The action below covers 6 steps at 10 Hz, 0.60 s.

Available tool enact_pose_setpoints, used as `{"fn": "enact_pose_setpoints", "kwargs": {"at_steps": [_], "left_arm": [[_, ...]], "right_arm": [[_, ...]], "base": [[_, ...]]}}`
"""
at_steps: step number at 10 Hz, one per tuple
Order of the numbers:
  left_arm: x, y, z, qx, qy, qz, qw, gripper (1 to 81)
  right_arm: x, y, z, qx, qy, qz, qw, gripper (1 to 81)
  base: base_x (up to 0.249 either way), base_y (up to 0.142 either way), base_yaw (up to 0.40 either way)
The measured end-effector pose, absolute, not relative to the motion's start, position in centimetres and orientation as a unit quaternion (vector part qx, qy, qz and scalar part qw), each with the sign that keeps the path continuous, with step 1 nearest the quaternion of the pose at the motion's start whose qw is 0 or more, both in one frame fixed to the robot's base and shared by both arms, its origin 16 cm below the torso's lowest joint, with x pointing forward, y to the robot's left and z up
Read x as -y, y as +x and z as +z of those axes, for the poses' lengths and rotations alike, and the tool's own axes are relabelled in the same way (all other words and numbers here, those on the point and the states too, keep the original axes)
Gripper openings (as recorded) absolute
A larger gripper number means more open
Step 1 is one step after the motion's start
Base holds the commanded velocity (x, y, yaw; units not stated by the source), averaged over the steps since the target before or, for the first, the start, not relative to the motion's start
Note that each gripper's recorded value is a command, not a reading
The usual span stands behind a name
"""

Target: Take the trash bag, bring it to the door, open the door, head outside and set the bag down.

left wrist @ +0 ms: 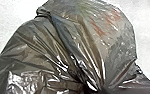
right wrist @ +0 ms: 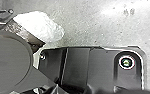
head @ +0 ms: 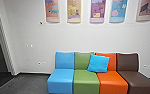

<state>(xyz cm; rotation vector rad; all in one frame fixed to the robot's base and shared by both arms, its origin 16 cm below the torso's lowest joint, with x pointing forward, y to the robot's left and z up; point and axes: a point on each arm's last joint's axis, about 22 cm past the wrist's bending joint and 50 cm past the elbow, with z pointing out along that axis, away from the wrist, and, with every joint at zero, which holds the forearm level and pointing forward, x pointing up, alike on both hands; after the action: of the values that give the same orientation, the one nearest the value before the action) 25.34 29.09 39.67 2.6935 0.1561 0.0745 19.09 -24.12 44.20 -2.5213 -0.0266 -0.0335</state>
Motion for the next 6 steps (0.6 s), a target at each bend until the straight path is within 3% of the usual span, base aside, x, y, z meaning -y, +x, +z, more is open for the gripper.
{"fn": "enact_pose_setpoints", "kwargs": {"at_steps": [3,6], "left_arm": [[-30.0,17.9,38.5,-0.061,0.979,0.002,0.193,1.0],[-27.7,13.3,38.5,-0.057,0.98,-0.011,0.192,1.0]], "right_arm": [[24.1,15.7,44.2,-0.004,-0.957,0.003,0.292,81.1],[23.7,12.6,44.3,-0.016,-0.959,0.015,0.281,81.1]], "base": [[0.0,0.0,0.0],[0.0,0.0,0.0]]}}
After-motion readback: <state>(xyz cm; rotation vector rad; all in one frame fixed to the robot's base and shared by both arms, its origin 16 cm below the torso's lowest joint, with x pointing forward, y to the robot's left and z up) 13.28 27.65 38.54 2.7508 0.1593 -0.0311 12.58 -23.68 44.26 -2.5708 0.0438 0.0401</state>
